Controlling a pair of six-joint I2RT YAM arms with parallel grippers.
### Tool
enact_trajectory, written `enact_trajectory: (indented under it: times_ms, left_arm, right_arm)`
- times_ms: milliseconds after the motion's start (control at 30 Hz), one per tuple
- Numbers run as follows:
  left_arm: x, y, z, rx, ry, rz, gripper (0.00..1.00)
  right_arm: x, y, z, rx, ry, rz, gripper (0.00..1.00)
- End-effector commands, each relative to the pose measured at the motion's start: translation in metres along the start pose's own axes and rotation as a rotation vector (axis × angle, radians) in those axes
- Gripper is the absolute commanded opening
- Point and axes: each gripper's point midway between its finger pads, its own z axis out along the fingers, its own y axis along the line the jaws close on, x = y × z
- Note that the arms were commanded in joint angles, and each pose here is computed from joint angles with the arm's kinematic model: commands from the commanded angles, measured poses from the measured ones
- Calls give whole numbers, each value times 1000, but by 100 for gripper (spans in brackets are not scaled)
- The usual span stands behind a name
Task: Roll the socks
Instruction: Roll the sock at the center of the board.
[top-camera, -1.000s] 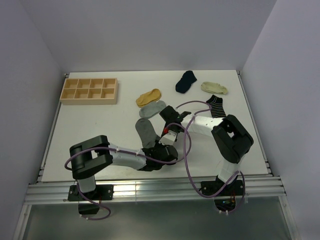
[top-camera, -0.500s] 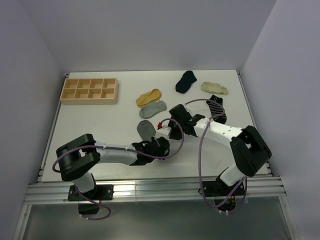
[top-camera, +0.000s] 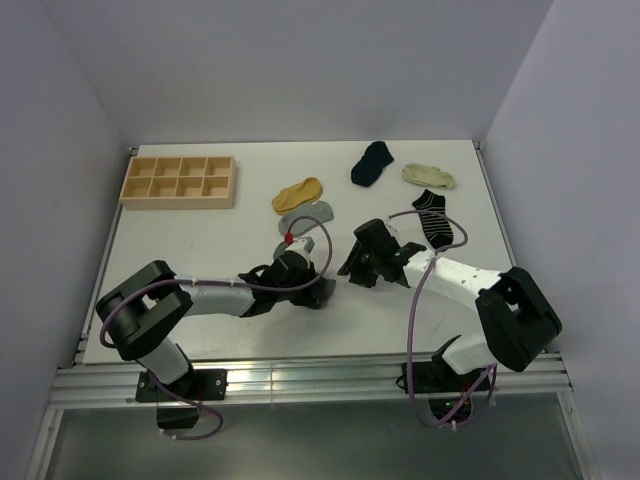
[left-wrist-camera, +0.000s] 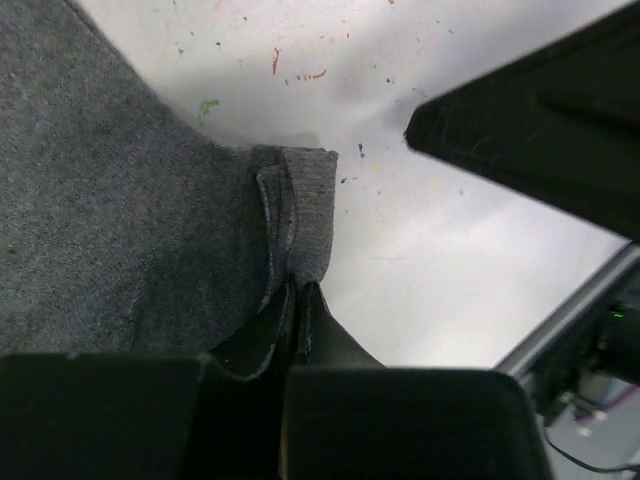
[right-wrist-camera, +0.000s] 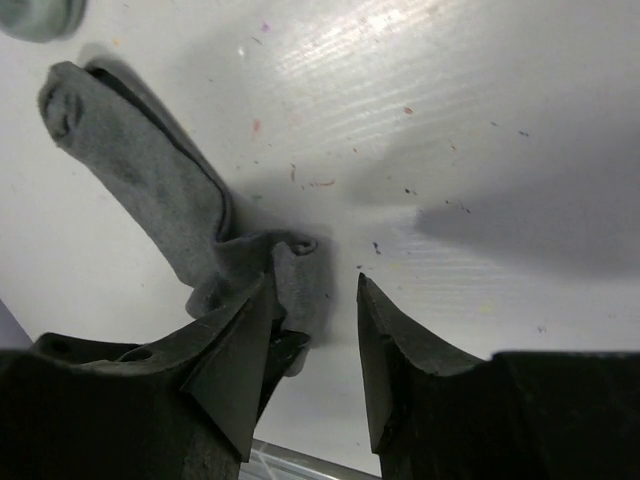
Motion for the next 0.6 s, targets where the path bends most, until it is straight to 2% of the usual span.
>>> enact_trajectory:
  times_ms: [0, 267, 567]
  left_arm:
    - [6, -11, -2, 103, 41, -105, 0]
    - [2, 7, -7, 140, 43, -288, 0]
    - [3, 9, -5, 183, 55, -363, 0]
  right_arm:
    - [5, 12, 2, -60, 4, 22, 47]
    - [21, 22, 10, -93, 43, 10, 49]
    - [35, 19, 19, -54, 83, -3, 49]
